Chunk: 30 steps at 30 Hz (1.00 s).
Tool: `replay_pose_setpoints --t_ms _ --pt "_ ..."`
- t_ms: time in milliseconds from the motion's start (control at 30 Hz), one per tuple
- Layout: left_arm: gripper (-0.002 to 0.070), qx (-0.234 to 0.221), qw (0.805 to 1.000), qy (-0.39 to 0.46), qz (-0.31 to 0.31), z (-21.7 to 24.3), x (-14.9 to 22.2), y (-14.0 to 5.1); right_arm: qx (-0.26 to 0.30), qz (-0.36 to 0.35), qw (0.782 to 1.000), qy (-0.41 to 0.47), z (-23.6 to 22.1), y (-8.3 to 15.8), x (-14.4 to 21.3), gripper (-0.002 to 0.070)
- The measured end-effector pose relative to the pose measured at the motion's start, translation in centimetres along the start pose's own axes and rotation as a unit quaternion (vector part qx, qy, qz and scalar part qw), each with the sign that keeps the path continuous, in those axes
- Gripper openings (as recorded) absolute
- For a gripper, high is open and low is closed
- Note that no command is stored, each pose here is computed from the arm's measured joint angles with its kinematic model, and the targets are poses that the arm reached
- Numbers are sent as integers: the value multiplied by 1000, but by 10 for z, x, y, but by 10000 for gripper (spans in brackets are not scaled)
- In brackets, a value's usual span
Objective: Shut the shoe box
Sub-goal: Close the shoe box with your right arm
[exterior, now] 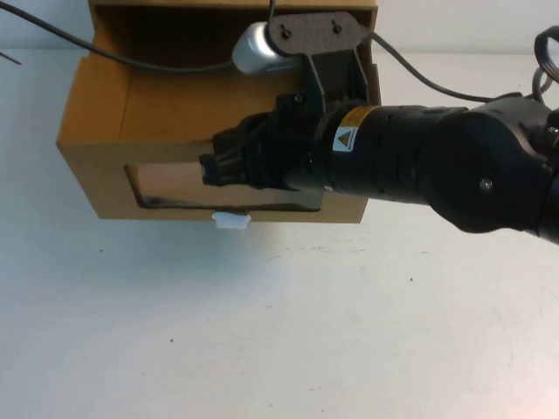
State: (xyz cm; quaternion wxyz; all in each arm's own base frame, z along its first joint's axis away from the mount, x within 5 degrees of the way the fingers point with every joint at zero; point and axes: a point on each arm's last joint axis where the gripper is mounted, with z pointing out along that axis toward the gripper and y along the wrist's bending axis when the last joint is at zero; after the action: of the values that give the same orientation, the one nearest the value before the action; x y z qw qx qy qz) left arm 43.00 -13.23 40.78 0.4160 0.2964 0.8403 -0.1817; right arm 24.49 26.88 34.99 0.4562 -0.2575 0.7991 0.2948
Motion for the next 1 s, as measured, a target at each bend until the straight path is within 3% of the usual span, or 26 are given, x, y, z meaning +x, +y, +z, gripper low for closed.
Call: replay_pose_setpoints --t_ms 600,767,1000 --pt "-5 2 1000 3 -1 -1 0 -1 68 29 994 -82 -5 -55 -28 -11" --pt "-5 2 1000 3 -1 -1 0 -1 56 51 997 -33 -3 -51 -29 -11" --pt "-5 2 1000 3 -1 -1 0 -1 8 27 1000 3 -15 -32 -32 -11"
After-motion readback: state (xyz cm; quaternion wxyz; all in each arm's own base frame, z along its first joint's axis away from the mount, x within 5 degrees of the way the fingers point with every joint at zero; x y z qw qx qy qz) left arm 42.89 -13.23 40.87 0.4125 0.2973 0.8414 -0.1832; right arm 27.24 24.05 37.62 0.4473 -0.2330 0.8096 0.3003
